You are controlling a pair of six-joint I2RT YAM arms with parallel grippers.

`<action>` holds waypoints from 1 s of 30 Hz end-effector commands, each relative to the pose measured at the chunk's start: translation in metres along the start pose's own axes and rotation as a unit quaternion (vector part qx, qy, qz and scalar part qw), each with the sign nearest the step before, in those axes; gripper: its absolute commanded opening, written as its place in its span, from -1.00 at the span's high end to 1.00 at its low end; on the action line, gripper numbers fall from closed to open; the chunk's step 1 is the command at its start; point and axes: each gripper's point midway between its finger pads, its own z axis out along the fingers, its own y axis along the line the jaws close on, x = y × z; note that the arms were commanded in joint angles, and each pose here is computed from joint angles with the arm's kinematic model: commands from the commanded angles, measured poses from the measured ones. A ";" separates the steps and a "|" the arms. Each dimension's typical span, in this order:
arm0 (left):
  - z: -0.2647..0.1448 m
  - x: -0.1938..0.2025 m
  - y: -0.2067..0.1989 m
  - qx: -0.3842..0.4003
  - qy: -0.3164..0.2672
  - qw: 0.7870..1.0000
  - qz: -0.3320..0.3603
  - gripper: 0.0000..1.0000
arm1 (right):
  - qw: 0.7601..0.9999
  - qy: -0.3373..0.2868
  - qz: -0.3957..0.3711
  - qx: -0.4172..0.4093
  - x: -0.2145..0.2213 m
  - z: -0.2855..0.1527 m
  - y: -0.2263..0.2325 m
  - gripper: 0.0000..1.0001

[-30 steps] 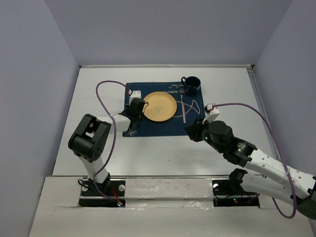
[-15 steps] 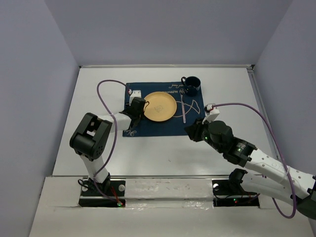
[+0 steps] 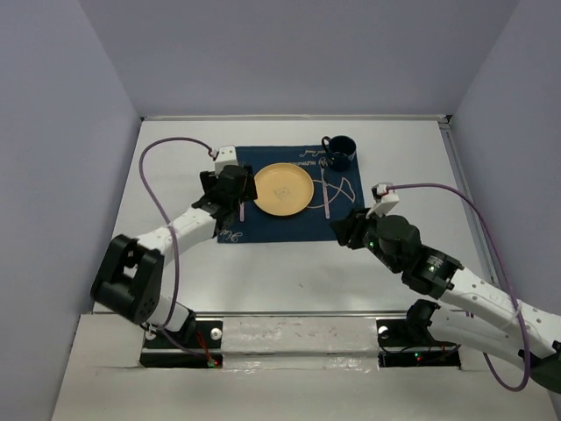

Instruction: Set the dinner table for one person

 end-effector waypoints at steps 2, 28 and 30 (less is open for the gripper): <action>-0.062 -0.082 -0.001 0.043 -0.118 0.988 -0.084 -0.98 | 0.996 -0.090 0.026 0.001 -0.059 -0.023 0.006 -0.10; -0.257 -0.174 -0.006 0.316 -0.301 0.897 -0.077 -0.98 | 0.944 -0.275 0.078 0.162 -0.121 -0.111 -0.085 -0.99; -0.257 -0.174 -0.006 0.316 -0.301 0.897 -0.071 -0.98 | 0.946 -0.271 0.070 0.163 -0.122 -0.099 -0.079 -0.99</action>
